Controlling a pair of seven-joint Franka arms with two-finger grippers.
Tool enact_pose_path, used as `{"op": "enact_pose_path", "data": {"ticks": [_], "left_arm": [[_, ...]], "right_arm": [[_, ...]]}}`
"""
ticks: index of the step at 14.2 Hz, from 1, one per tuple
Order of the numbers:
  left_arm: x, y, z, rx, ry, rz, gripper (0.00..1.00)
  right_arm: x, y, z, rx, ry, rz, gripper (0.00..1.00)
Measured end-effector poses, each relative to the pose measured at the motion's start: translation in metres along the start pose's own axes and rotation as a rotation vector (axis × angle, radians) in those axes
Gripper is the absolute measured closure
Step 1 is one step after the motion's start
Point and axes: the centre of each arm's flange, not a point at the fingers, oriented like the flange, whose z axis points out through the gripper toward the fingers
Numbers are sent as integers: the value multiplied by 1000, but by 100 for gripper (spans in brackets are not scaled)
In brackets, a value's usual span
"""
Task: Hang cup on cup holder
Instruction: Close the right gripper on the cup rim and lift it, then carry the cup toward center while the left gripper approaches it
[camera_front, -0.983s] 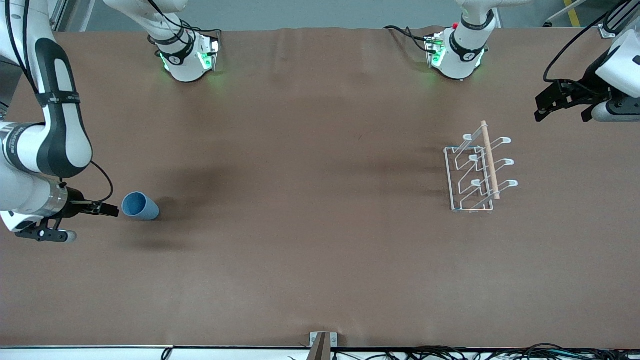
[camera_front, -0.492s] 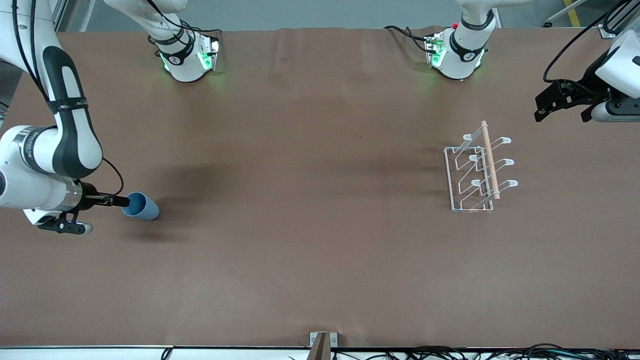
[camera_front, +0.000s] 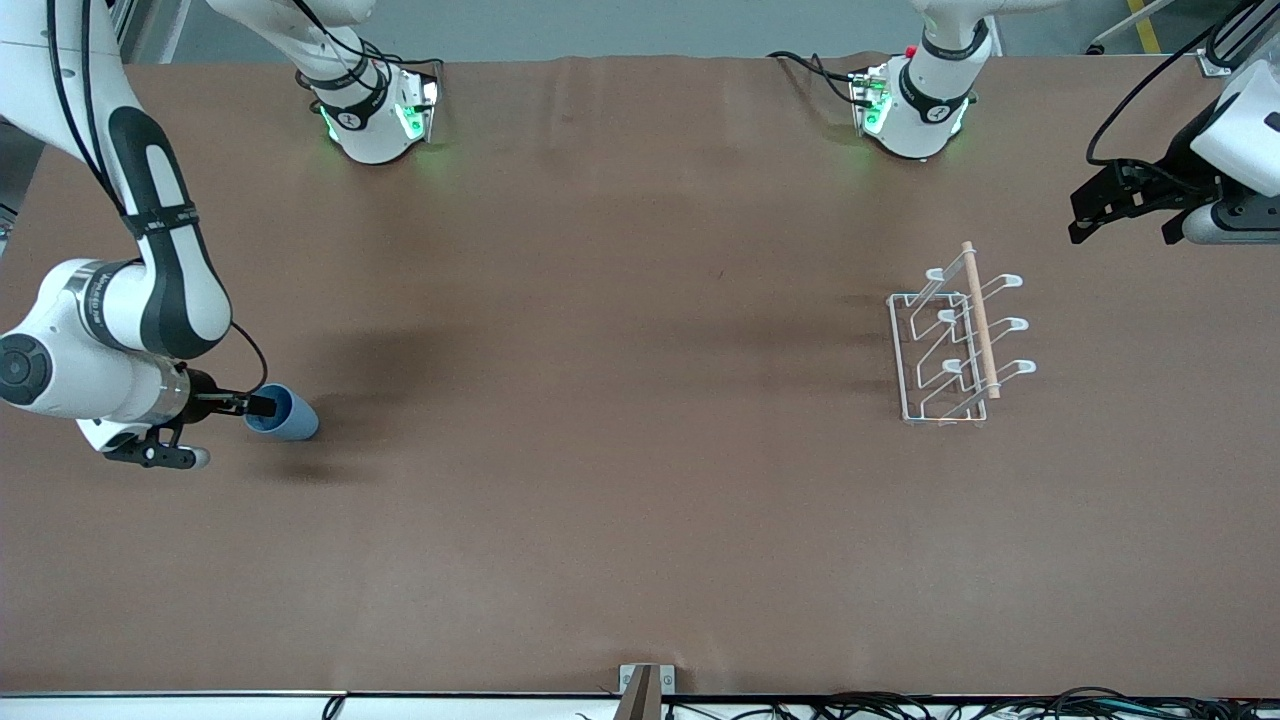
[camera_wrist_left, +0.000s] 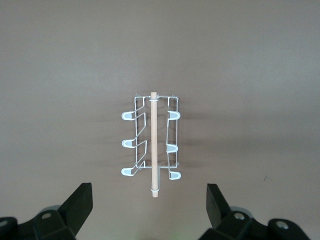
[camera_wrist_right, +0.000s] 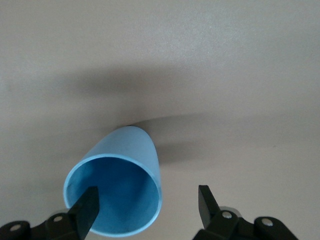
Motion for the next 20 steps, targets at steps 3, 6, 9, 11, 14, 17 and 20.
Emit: {"op": "enact_pose_path", "data": {"ticks": [3, 6, 9, 11, 14, 17, 20], "left_arm": [[0, 0, 0, 0, -3, 0, 0], [0, 0, 0, 0, -4, 0, 0], [0, 0, 0, 0, -4, 0, 0], [0, 0, 0, 0, -4, 0, 0], [0, 0, 1, 0, -5, 0, 0], [0, 0, 1, 0, -6, 0, 0], [-1, 8, 1, 1, -7, 15, 0]], "right_arm": [[1, 0, 14, -1, -15, -20, 26], [1, 2, 20, -1, -11, -59, 55], [1, 0, 19, 12, -4, -60, 86], [4, -6, 12, 22, 8, -71, 95], [1, -39, -44, 47, -8, -129, 95], [-25, -90, -139, 155, -29, -189, 95], [-50, -131, -205, 272, -38, -266, 95]]}}
